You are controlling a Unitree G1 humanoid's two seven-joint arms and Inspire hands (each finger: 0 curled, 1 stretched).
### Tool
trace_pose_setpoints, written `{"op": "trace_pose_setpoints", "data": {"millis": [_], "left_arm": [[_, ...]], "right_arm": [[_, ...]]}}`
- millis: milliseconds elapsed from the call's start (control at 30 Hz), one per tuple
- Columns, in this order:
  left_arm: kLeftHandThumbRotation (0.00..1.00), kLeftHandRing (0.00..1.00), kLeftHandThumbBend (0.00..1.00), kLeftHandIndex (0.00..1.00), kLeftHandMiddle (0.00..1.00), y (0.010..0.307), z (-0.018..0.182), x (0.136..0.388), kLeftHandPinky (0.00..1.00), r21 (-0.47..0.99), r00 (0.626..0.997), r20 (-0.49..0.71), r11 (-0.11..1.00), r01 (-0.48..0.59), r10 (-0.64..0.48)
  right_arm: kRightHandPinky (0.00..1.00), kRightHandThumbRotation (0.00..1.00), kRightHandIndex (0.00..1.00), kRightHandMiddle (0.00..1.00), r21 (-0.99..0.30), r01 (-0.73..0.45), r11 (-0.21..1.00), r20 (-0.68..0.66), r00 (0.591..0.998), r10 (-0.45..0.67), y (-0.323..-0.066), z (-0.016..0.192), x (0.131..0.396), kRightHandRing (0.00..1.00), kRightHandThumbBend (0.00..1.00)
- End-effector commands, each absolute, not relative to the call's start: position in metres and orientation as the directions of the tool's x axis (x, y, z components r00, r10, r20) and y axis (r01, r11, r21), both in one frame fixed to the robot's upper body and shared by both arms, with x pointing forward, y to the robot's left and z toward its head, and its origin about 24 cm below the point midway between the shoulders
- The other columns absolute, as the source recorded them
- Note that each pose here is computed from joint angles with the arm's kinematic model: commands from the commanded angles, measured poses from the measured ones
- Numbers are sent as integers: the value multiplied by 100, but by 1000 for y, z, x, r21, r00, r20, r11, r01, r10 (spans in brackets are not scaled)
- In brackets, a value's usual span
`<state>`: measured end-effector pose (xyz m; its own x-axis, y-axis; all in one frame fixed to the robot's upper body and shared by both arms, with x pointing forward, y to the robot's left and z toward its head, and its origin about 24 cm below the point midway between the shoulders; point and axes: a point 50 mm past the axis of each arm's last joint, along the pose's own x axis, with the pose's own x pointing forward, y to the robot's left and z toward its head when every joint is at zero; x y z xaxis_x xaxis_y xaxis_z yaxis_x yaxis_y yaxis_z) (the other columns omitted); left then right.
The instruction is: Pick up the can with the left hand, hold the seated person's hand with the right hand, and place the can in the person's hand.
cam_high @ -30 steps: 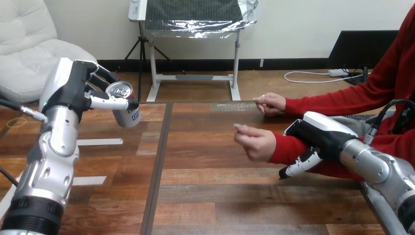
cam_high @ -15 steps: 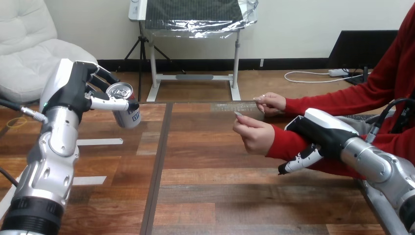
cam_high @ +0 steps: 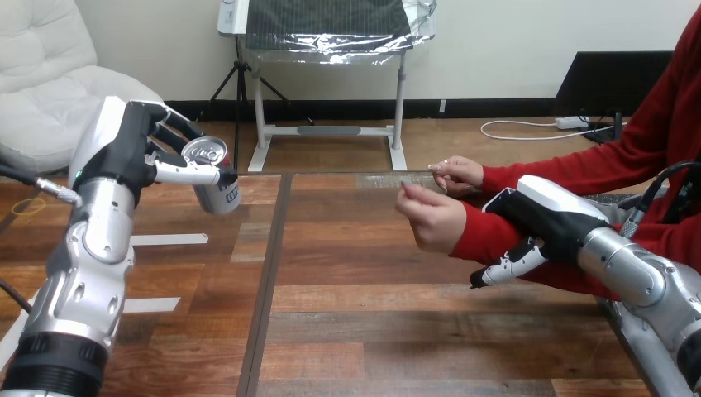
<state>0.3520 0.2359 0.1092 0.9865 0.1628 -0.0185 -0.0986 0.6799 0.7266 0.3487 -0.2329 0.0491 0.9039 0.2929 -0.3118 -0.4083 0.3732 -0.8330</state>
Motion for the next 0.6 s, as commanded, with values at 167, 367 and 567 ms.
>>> {"op": "trace_pose_setpoints", "data": {"millis": [167,367,567], "left_arm": [[0,37,75,48,42,225,141,357,34,714,988,95,684,-153,123],[0,37,74,47,42,222,140,357,34,709,990,88,691,-141,111],[0,38,74,47,42,218,140,357,36,704,992,91,698,-130,92]], "right_arm": [[28,10,34,34,-865,-321,385,-193,922,335,-224,77,361,30,73],[31,14,34,36,-866,-333,373,-205,917,343,-221,75,362,33,71],[33,19,35,37,-860,-356,367,-225,908,353,-218,73,362,34,68]]}}
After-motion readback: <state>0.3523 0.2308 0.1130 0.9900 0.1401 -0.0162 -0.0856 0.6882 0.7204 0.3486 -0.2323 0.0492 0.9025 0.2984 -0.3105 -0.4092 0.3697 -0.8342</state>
